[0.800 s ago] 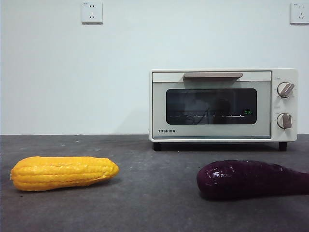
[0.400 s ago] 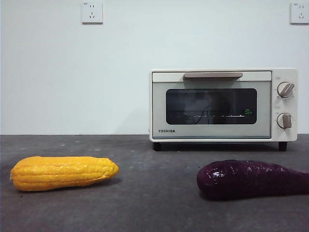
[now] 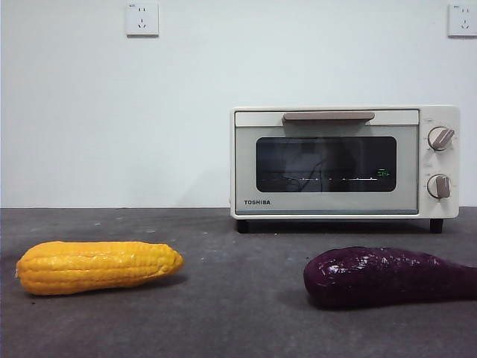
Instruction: Take the eggplant from the table,put the eggplant in the oven
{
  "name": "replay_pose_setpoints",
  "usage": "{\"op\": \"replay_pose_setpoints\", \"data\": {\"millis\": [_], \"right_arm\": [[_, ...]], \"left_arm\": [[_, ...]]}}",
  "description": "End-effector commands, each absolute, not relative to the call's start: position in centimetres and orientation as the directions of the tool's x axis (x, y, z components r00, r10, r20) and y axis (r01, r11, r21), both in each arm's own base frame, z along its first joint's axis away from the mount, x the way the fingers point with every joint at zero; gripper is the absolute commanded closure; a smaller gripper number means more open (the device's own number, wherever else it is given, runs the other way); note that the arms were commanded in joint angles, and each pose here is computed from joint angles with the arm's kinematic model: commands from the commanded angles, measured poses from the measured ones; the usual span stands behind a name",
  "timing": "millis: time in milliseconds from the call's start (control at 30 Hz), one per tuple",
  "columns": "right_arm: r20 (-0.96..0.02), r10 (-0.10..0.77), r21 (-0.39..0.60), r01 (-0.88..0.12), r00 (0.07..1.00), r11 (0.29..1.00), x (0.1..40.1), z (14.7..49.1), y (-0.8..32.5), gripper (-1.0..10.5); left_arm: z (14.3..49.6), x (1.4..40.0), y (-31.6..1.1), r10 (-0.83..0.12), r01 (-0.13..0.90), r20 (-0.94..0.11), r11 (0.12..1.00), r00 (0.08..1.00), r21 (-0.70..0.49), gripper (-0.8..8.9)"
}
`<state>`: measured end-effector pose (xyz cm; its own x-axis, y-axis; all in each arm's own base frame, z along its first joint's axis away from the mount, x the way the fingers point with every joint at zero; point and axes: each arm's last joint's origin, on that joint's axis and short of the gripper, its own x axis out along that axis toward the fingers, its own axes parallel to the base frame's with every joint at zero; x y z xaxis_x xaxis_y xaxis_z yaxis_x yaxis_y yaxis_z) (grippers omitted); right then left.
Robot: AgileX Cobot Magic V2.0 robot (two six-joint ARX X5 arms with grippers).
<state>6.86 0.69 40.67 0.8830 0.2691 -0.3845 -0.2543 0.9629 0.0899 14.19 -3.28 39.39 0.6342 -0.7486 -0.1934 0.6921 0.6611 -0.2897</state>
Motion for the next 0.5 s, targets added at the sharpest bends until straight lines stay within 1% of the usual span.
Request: {"op": "replay_pose_setpoints", "data": {"millis": [33, 233, 433, 500], "right_arm": [[-0.415, 0.304, 0.086, -0.296, 0.857, 0.951, 6.7, 41.0, 0.8, 9.5], [-0.458, 0.36, 0.105, -0.353, 0.813, 0.93, 6.3, 41.0, 1.2, 9.5], [-0.479, 0.394, 0.117, -0.388, 0.784, 0.914, 6.2, 40.8, 1.4, 9.4], [-0.478, 0.406, 0.12, -0.399, 0.779, 0.909, 6.2, 40.8, 1.5, 9.2]], "left_arm": [[40.1, 14.5, -4.1, -0.785, 0.752, -0.21, 0.619, 0.582, -0.226, 8.19], [40.1, 15.6, -5.9, -0.831, 0.803, -0.242, 0.55, 0.5, -0.23, 8.19], [39.4, 16.7, -6.9, -0.848, 0.816, -0.272, 0.519, 0.455, -0.254, 8.19], [39.3, 16.9, -7.1, -0.85, 0.818, -0.277, 0.515, 0.448, -0.258, 8.19]]}}
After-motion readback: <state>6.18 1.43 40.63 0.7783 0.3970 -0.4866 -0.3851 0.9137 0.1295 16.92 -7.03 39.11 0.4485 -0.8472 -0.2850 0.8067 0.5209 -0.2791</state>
